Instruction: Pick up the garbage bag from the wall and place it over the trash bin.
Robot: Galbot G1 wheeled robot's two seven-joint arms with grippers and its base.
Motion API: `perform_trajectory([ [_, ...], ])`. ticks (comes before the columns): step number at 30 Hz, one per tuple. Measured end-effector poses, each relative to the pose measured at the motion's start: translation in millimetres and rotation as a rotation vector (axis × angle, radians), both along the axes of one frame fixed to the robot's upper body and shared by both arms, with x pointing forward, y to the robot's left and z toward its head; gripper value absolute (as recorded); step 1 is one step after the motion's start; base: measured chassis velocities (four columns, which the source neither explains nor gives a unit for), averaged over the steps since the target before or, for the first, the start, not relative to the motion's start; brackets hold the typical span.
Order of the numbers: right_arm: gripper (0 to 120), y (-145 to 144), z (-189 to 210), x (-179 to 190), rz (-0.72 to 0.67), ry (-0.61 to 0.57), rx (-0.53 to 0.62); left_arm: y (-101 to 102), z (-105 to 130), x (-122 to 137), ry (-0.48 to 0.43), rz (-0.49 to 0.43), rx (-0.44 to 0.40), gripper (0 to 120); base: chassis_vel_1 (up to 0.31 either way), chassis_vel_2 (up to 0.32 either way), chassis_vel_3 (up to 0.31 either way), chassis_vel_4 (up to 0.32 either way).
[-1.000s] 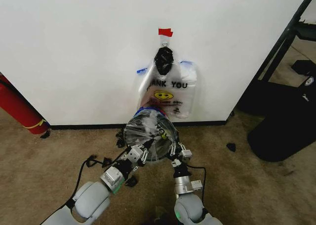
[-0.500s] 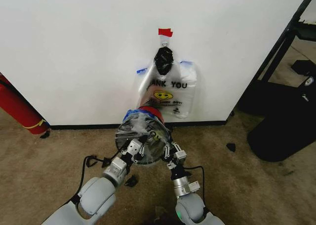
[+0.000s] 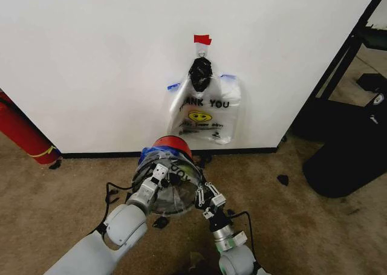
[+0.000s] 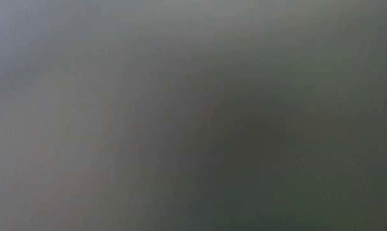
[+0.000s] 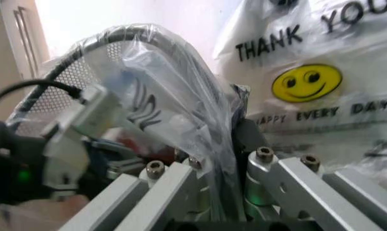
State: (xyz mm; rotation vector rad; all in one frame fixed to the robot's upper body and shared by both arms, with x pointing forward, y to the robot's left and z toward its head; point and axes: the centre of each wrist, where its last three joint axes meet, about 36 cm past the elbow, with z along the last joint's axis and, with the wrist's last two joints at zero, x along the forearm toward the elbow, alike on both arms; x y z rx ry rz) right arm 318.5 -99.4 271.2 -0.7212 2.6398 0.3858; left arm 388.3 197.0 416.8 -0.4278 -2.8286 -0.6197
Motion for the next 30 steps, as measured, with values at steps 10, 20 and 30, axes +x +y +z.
perform_trajectory([
  [10, 1, 3, 1, -11, 0.078, -0.001, 0.021, 7, -18, 11, -0.007, 0.027, 0.037, 0, 0.000, 0.000, 0.000, 0.000],
  [20, 1, -2, 0, -22, 0.133, -0.001, 0.024, 11, -23, 19, -0.017, 0.042, 0.048, 0, 0.000, 0.000, 0.000, 0.000],
  [30, 1, 3, -1, -5, 0.089, 0.003, 0.082, 6, -17, -13, 0.034, -0.087, -0.026, 0, 0.000, 0.000, 0.000, 0.000],
])
